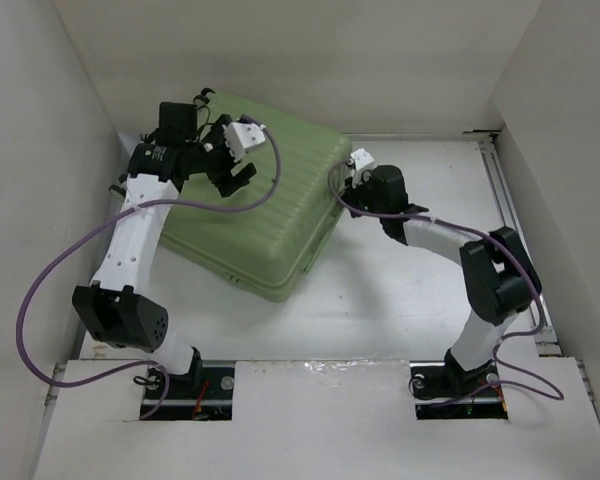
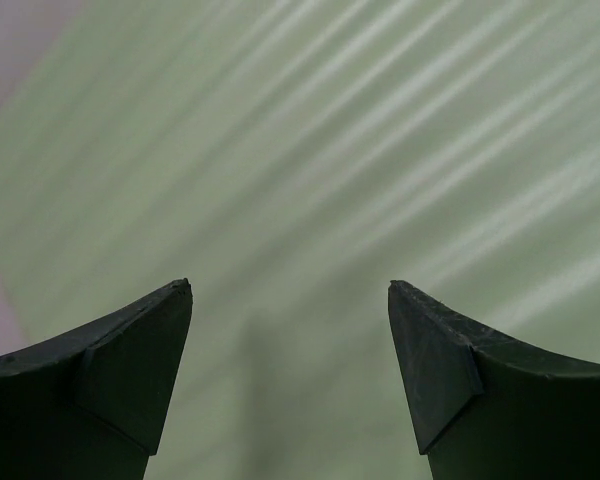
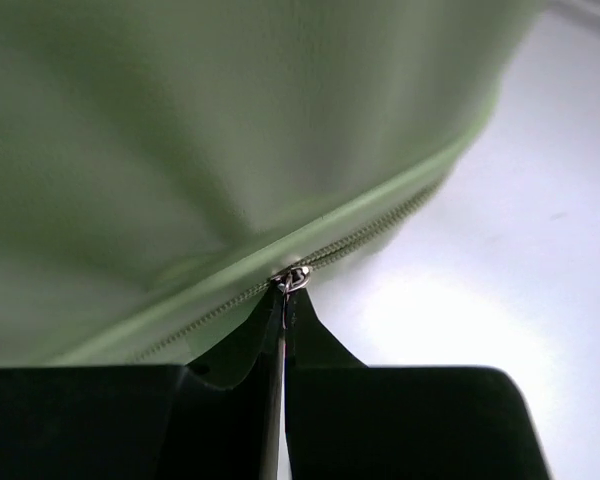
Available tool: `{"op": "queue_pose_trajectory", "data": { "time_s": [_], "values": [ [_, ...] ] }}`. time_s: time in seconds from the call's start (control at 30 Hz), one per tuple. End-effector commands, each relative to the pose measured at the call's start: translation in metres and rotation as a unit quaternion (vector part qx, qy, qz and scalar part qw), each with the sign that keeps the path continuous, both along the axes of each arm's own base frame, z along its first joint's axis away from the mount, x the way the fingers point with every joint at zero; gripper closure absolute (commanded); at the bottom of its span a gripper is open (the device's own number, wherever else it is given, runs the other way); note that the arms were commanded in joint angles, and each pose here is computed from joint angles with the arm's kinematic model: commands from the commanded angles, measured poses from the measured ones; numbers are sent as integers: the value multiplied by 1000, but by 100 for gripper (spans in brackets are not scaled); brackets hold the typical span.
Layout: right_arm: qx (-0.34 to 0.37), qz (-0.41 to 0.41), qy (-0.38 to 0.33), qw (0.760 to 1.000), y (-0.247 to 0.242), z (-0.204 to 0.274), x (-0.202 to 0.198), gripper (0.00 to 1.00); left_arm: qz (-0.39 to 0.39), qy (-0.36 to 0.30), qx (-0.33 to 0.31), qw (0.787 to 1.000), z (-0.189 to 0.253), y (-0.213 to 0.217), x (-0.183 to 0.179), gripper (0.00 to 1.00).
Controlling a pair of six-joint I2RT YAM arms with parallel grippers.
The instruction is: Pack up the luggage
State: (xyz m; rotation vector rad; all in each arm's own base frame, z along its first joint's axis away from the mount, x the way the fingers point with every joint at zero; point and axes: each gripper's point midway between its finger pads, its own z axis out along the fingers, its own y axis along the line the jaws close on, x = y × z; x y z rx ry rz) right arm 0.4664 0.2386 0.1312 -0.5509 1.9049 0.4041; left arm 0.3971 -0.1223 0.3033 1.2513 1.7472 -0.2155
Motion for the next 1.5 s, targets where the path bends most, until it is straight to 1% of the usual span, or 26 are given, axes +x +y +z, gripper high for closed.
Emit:
{"op": "queue_pose_trajectory", "data": {
  "time_s": [0.0, 0.1, 0.17, 0.2, 0.3, 0.37, 0.5, 0.53, 0.57, 0.6, 0.67, 0.7, 0.73, 0.77, 0.8, 0.83, 0.9, 0.97, 1.0, 1.07, 1.1, 1.17, 1.2, 1.33, 1.43, 1.47],
  "values": [
    [59, 199, 53, 977, 76, 16, -105, 100, -96, 3, 23, 995, 6, -35, -35, 24],
    [49, 227, 51, 971, 67, 22, -128, 100, -158, 12, 50, 986, 2, -73, -70, 24],
    [37, 252, 49, 966, 68, 21, -141, 100, -165, 14, 63, 984, 2, -92, -85, 29],
    [34, 258, 50, 964, 68, 20, -143, 100, -196, 24, 64, 978, 0, -116, -107, 31],
    [41, 275, 56, 959, 65, 17, -147, 100, -243, 56, 60, 966, -6, -146, -151, 32],
    [45, 270, 61, 960, 58, 15, -142, 100, -256, 86, 64, 961, -24, -153, -172, 32],
    [36, 279, 45, 959, 52, 15, -137, 100, -274, 167, 69, 945, -65, -163, -220, 39],
    [40, 287, 46, 956, 53, 16, -139, 100, -288, 173, 67, 939, -69, -166, -235, 40],
    [40, 281, 46, 958, 49, 16, -136, 100, -276, 208, 81, 935, -95, -161, -248, 41],
    [41, 289, 43, 955, 51, 17, -138, 100, -270, 195, 71, 940, -100, -169, -247, 43],
    [40, 286, 33, 957, 47, 23, -135, 100, -221, 179, 67, 956, -112, -168, -238, 43],
    [40, 286, 33, 957, 47, 23, -135, 100, -179, 185, 51, 965, -128, -173, -229, 43],
    [37, 288, 27, 956, 45, 24, -137, 100, -149, 173, 42, 973, -131, -172, -221, 43],
    [36, 283, 19, 958, 44, 29, -135, 100, -85, 146, 49, 984, -137, -165, -199, 43],
    [35, 282, 24, 958, 43, 25, -137, 100, -55, 131, 37, 989, -143, -168, -190, 43],
    [35, 279, 12, 960, 43, 32, -135, 100, 18, 120, 28, 992, -143, -159, -175, 42],
    [33, 269, 9, 963, 36, 28, -135, 100, 67, 111, 30, 991, -153, -157, -165, 41],
    [43, 254, -1, 966, 33, 35, -129, 100, 114, 102, 20, 988, -159, -156, -157, 36],
    [43, 254, 0, 966, 33, 32, -130, 100, 149, 90, 31, 984, -163, -148, -148, 34],
    [51, 246, -1, 968, 30, 33, -128, 100, 175, 81, 28, 981, -166, -145, -142, 33],
    [51, 246, 4, 968, 31, 29, -127, 100, 196, 71, 31, 978, -167, -141, -140, 30],
    [51, 242, 0, 969, 27, 28, -125, 100, 196, 66, 37, 978, -171, -145, -140, 27],
    [52, 242, -6, 969, 28, 30, -124, 100, 192, 67, 53, 978, -177, -145, -145, 21],
    [51, 237, -1, 970, 25, 27, -121, 100, 236, 77, 151, 957, -224, -120, -148, 21],
    [53, 231, -1, 971, 18, 27, -116, 100, 223, 74, 178, 955, -236, -110, -152, 21],
    [55, 231, -1, 971, 16, 27, -116, 100, 202, 89, 195, 956, -246, -107, -160, 21]
  ]
}}
